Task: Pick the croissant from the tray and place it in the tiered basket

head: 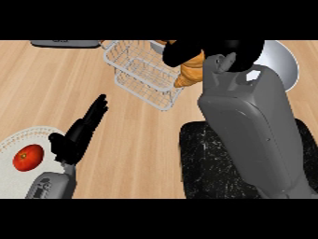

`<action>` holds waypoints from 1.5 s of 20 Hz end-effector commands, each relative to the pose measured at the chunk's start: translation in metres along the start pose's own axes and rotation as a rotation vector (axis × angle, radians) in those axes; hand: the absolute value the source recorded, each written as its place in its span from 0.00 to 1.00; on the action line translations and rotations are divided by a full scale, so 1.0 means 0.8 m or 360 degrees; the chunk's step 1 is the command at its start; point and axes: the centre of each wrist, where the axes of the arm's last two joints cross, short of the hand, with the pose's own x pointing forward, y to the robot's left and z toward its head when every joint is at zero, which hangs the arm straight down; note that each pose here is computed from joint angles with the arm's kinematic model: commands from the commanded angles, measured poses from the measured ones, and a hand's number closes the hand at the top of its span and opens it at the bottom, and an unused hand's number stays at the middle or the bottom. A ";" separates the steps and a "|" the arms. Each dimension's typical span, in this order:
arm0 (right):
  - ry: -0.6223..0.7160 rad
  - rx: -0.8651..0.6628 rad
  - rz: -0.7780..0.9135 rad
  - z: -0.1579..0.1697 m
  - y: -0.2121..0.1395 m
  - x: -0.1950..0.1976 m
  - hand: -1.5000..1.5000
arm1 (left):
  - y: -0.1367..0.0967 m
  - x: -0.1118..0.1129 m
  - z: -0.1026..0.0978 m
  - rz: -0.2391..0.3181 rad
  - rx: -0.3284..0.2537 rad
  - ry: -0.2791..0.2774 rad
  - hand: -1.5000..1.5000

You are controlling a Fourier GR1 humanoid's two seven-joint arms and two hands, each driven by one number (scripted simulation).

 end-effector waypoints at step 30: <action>0.0711 0.0437 -0.0815 -0.110 0.106 0.037 0.00 | -0.017 0.008 -0.016 -0.0012 -0.0106 -0.0028 0.50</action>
